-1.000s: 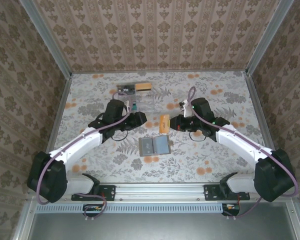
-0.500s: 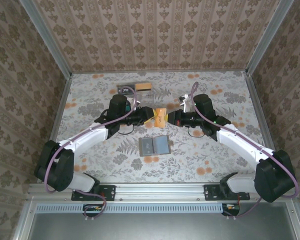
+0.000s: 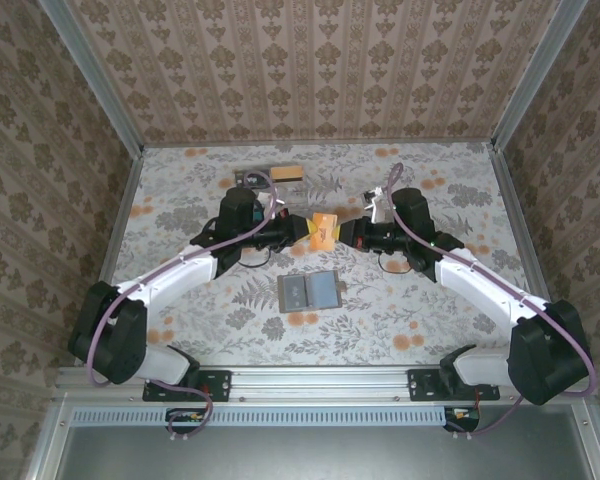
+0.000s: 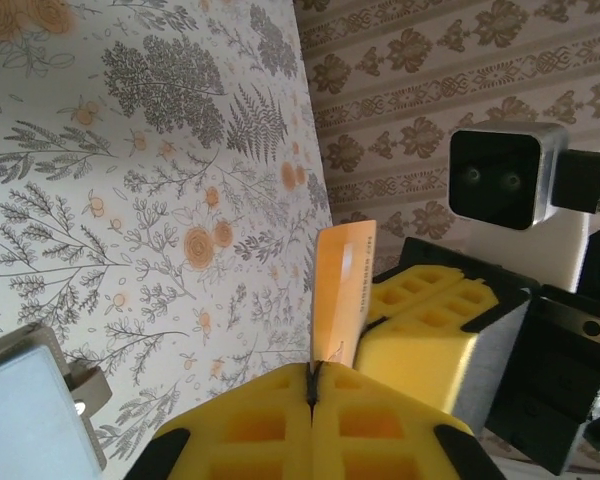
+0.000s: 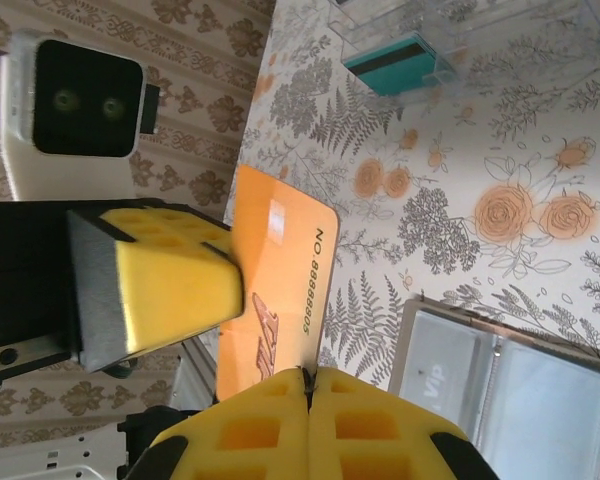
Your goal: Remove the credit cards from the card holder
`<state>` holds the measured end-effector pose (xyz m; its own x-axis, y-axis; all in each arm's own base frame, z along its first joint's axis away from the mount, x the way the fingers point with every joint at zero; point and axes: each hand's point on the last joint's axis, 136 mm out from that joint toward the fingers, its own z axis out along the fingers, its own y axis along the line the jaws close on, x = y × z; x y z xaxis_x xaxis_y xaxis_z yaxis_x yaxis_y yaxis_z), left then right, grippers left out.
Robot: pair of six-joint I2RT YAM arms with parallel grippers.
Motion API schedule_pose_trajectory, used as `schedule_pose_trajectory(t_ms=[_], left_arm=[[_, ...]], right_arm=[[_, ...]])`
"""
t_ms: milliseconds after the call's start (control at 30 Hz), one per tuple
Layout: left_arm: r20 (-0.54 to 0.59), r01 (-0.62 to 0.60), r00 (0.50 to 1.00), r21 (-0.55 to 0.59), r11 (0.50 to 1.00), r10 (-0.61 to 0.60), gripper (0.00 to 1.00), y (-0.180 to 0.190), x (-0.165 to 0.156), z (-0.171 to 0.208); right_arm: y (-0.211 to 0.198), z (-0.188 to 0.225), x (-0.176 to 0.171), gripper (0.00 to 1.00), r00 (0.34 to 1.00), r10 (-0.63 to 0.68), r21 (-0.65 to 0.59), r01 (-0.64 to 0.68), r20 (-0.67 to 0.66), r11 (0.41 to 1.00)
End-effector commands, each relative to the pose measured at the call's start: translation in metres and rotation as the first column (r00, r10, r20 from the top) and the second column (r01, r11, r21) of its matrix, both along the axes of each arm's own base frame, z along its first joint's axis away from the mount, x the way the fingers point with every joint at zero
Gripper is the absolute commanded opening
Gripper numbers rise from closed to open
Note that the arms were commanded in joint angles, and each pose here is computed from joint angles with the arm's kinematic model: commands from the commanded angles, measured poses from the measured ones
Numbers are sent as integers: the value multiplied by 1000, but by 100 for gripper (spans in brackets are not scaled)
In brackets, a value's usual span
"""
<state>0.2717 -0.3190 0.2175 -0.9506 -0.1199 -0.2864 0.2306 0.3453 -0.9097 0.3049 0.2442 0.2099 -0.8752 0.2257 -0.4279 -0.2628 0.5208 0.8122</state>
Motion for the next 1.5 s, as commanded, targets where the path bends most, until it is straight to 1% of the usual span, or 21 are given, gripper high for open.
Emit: schedule_pose_trajectory(t_ms=[0, 67, 100, 200, 267, 300, 400, 433, 533, 600, 733, 800, 867, 900, 1000, 1033, 1100, 1200, 1267, 1333, 1467], left_arm=[[56, 48, 997, -27, 998, -47, 0, -8, -9, 23], [65, 49, 997, -20, 999, -47, 0, -7, -10, 25], [69, 46, 997, -18, 999, -45, 0, -6, -10, 25], [84, 44, 995, 3, 999, -44, 0, -3, -11, 26], [103, 47, 993, 38, 998, -50, 0, 0, -12, 26], [118, 50, 991, 73, 996, -58, 0, 3, -13, 24], [177, 47, 980, 226, 973, -88, 0, 16, -13, 20], [204, 42, 974, 265, 963, -98, 0, 19, -11, 21], [275, 16, 951, 409, 912, -140, 0, 36, -6, 18], [348, -15, 920, 492, 870, -180, 0, 46, 1, 21], [487, -123, 825, 648, 751, -285, 0, 68, 24, 28], [552, -191, 757, 697, 691, -348, 0, 77, 37, 34], [591, -240, 682, 738, 631, -431, 0, 83, 48, 38], [600, -268, 657, 752, 602, -457, 0, 86, 54, 41], [610, -336, 575, 783, 523, -545, 0, 92, 73, 47], [603, -353, 560, 794, 495, -568, 0, 94, 80, 47], [570, -373, 518, 822, 432, -638, 0, 94, 93, 46], [503, -386, 470, 856, 344, -725, 0, 92, 110, 43], [477, -394, 440, 864, 314, -761, 0, 90, 122, 42], [454, -393, 399, 869, 299, -796, 0, 85, 132, 38], [434, -422, 288, 858, 293, -854, 0, 73, 152, 32]], right_arm=[[6, 16, -5, 0, 998, 30, 35, -32, 49, 999], [5, 13, -6, 5, 999, 28, 27, -30, 44, 999], [4, 11, -6, 15, 999, 27, 23, -28, 41, 999], [-1, 7, -7, 60, 999, 9, -5, -8, 35, 1000], [-7, 5, -7, 76, 999, -7, -30, 8, 38, 1000], [-10, 3, -7, 82, 999, -20, -49, 22, 36, 999], [-22, 2, -6, 98, 997, -59, -102, 64, 48, 993], [-24, 2, -6, 100, 996, -68, -117, 74, 55, 990], [-34, 5, -6, 100, 992, -94, -155, 106, 82, 982], [-39, 7, -6, 100, 989, -111, -175, 128, 100, 976], [-46, 12, -5, 100, 984, -129, -195, 152, 126, 969], [-47, 15, -5, 100, 983, -124, -197, 150, 137, 969], [-48, 16, -4, 100, 982, -124, -200, 151, 140, 968], [-48, 17, -4, 100, 982, -125, -200, 152, 142, 968], [-54, 19, -1, 100, 977, -153, -208, 182, 149, 961], [-55, 22, -1, 100, 974, -158, -207, 190, 159, 960], [-58, 27, 1, 100, 969, -168, -206, 204, 182, 957], [-61, 32, 4, 100, 966, -169, -213, 209, 194, 954], [-62, 32, 5, 100, 967, -169, -215, 209, 193, 954], [-64, 33, 6, 100, 966, -174, -216, 214, 192, 953], [-66, 35, 8, 100, 964, -181, -215, 222, 194, 951]])
